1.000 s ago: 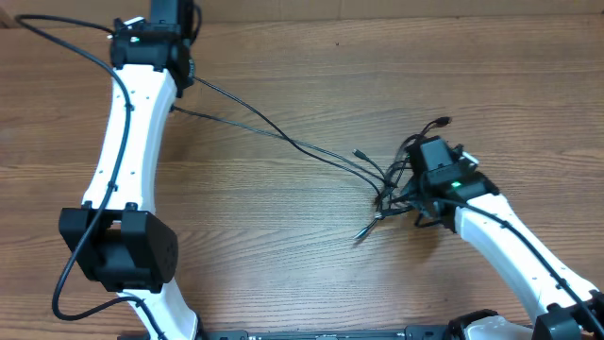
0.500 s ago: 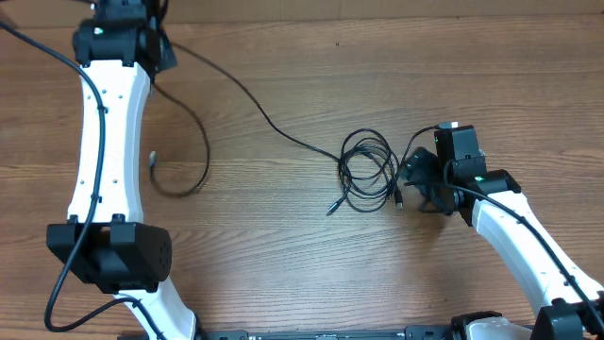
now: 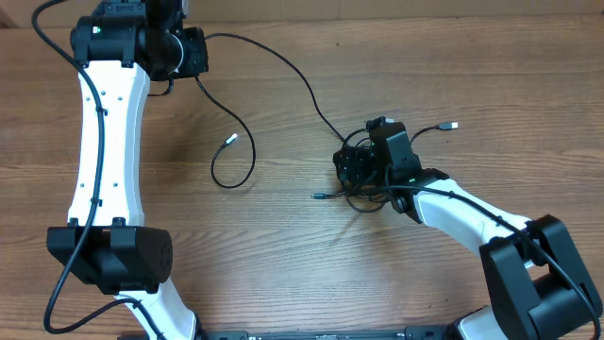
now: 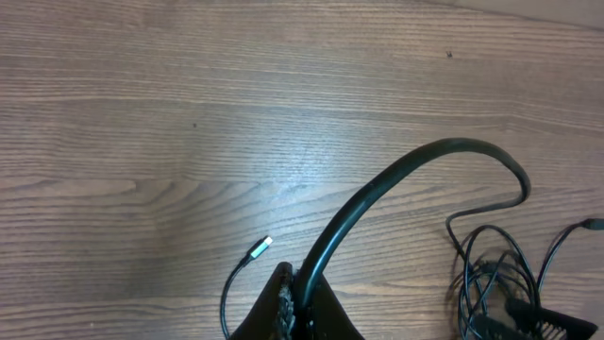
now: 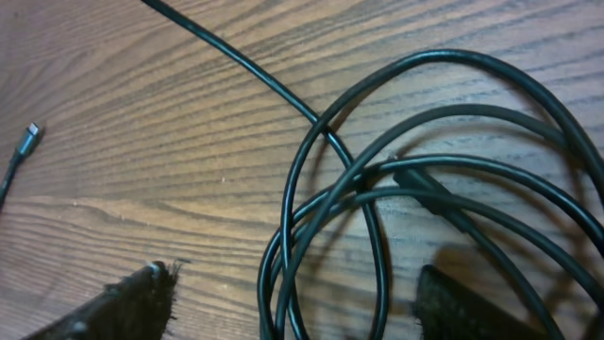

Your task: Untangle cables

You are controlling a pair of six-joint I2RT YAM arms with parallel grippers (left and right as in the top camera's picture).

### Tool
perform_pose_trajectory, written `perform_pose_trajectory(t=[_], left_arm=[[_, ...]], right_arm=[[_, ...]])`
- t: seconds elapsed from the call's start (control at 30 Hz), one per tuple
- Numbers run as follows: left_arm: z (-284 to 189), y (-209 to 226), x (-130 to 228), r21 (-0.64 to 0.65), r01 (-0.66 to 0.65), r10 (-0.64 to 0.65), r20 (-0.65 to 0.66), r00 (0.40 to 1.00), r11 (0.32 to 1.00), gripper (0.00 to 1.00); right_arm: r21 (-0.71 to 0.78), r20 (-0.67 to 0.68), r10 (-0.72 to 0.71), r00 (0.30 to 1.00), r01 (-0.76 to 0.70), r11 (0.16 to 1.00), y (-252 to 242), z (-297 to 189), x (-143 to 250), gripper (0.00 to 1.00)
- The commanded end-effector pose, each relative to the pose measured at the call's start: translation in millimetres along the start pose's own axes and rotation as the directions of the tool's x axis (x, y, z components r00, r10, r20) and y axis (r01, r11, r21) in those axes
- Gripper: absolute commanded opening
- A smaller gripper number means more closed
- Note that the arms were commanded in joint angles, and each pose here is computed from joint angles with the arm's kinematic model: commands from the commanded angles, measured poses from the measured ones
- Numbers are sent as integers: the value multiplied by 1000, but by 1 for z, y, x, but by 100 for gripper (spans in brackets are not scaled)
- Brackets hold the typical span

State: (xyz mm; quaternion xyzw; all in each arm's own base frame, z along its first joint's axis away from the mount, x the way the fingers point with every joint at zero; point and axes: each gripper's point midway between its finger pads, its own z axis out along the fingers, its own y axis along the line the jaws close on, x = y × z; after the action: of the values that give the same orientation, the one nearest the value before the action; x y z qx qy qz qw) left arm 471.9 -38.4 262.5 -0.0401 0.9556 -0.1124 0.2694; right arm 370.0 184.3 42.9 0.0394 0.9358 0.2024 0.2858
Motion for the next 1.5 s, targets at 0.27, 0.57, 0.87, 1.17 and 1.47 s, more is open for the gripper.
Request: perform_pose_trajectory(t=[0.27, 0.57, 0.87, 1.17, 1.47], left_arm=[[-11, -10, -4, 31, -38, 37, 25, 999, 999, 4], [-11, -10, -4, 28, -37, 37, 25, 999, 999, 4], [-11, -10, -3, 27, -29, 28, 24, 999, 999, 4], [-11, -9, -2, 27, -28, 27, 16, 999, 999, 4], [-11, -9, 0, 26, -23, 23, 9, 1000, 999, 4]], right_arm=[[4, -15, -15, 1000, 15, 1000, -1, 13, 5, 61], [-68, -7, -128, 992, 128, 989, 25, 11, 0, 58], [-24, -71, -213, 974, 212, 977, 25, 28, 31, 51], [10, -68, -212, 975, 213, 977, 19, 28, 30, 45], [-27, -113, -219, 969, 217, 976, 20, 35, 43, 8]])
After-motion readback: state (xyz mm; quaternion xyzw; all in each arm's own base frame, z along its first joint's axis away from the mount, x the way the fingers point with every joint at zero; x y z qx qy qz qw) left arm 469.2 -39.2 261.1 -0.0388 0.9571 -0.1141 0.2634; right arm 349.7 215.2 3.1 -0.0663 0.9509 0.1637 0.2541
